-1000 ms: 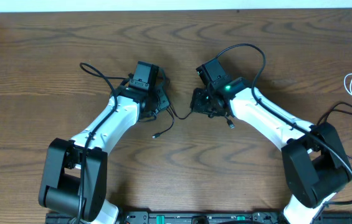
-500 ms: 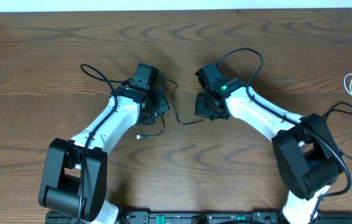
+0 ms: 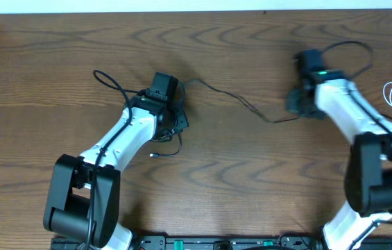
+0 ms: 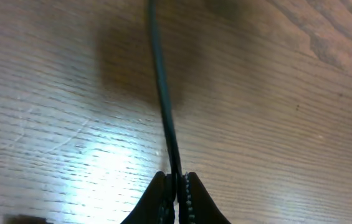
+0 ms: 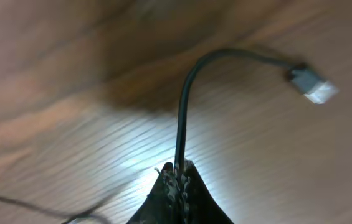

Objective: Untangle cables
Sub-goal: 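Grasp the remaining black cable with the right gripper and pull right, then carry the black cable to the far right with the right gripper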

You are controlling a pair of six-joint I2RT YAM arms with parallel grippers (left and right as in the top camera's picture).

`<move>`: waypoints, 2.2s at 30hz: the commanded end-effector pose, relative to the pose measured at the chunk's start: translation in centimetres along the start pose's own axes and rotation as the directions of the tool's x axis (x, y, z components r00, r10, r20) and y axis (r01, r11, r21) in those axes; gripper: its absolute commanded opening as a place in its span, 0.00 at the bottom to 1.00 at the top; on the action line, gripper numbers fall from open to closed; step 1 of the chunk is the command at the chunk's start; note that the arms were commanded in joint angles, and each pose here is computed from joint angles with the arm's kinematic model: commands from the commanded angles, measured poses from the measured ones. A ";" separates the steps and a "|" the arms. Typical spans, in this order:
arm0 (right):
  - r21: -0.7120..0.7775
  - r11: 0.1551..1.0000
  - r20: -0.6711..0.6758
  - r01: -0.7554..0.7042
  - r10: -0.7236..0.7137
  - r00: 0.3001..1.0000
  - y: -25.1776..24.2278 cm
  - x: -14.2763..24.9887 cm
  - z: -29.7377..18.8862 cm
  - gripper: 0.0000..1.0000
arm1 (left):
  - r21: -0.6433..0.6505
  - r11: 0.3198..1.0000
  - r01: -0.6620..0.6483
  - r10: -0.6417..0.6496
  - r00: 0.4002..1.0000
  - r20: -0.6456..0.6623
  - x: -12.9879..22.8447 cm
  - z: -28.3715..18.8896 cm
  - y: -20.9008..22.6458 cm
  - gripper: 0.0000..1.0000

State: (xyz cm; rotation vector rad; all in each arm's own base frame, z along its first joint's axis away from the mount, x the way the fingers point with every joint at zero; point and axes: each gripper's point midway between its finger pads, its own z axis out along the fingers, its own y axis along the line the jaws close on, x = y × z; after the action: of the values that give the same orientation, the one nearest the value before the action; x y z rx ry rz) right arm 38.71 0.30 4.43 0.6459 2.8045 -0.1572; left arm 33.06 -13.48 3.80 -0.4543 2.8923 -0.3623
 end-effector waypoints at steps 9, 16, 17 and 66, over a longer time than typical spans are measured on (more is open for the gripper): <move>-0.526 0.766 0.173 0.370 -0.330 0.928 6.5 -0.9 -7.7 0.51 | 0.014 0.993 -0.115 0.115 0.993 -0.021 1.9 0.5 -2.1 0.08; -0.546 0.499 0.362 0.674 -0.585 0.726 10.2 1.9 -9.1 0.57 | 0.028 0.967 -0.252 0.252 0.967 -0.032 3.3 0.7 -3.4 0.07; -0.537 0.469 0.375 0.701 -0.612 0.697 10.6 2.4 -8.9 0.59 | 0.031 0.961 -0.273 0.274 0.961 -0.033 3.6 0.7 -3.6 0.08; -0.485 0.849 0.572 0.211 0.126 0.811 -2.3 -13.0 -19.3 0.01 | 0.040 0.940 -0.339 0.340 0.940 -0.036 4.5 0.8 -4.5 0.48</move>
State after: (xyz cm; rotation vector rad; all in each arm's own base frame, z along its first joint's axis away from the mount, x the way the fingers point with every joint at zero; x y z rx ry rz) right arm 44.96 0.18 24.79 0.0913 2.1577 0.4514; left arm 30.52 -19.21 3.91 0.0521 2.9131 -0.3719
